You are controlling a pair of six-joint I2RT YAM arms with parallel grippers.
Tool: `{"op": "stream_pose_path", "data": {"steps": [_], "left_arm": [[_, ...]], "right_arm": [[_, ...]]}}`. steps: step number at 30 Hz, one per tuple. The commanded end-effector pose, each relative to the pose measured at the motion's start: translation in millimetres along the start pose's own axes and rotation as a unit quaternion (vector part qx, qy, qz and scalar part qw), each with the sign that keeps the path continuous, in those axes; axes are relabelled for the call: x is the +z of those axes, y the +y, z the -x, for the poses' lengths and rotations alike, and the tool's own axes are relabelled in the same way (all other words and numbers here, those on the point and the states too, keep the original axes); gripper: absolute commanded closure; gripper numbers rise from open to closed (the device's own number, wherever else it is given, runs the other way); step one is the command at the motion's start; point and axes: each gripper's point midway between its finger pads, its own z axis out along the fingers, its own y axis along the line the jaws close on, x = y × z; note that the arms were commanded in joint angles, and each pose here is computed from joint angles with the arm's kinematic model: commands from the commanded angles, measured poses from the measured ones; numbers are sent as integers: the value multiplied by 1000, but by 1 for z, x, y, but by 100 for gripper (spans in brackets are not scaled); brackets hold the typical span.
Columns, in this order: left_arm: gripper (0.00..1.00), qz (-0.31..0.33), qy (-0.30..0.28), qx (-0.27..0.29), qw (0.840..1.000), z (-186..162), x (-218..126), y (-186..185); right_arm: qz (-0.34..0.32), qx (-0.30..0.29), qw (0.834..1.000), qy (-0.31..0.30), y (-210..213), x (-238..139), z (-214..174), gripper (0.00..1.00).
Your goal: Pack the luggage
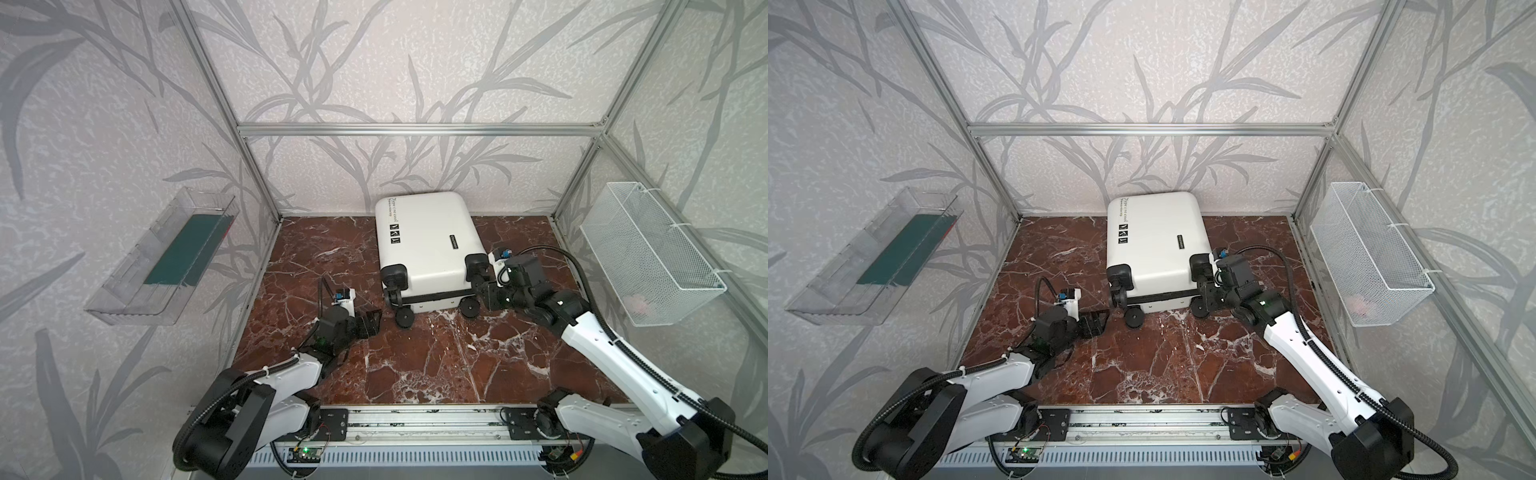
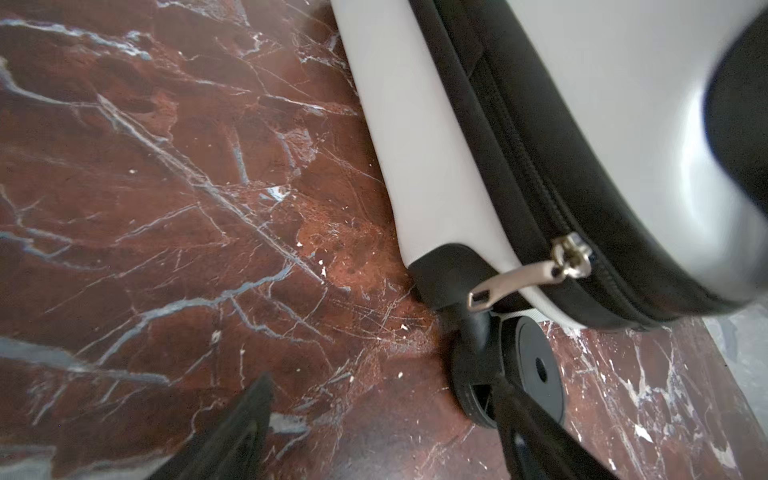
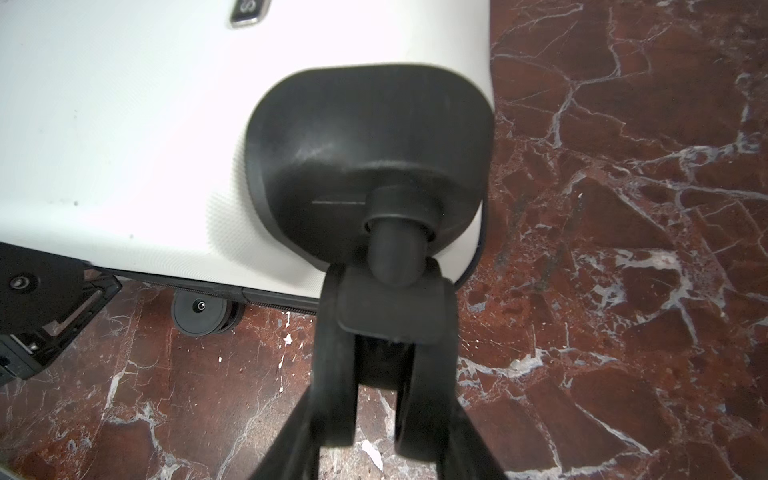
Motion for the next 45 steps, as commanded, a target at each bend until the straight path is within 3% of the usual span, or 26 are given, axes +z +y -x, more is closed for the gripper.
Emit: {"op": "stream_pose_path", "data": {"steps": [1, 8, 18, 33, 45], "left_arm": [[15, -22, -52, 49, 997, 14, -2, -12], [17, -36, -79, 100, 991, 19, -1, -22], [21, -34, -101, 123, 987, 30, 5, -26], [44, -50, -117, 148, 981, 30, 9, -30], [47, -72, -142, 154, 975, 35, 19, -37]], "right_arm": [[27, -1, 997, -71, 12, -21, 37, 100], [25, 5, 997, -67, 8, -18, 32, 100], [26, 10, 998, -59, 6, -15, 25, 100], [27, 22, 998, -49, 3, -8, 11, 100], [26, 26, 998, -45, 1, -7, 5, 100]]}}
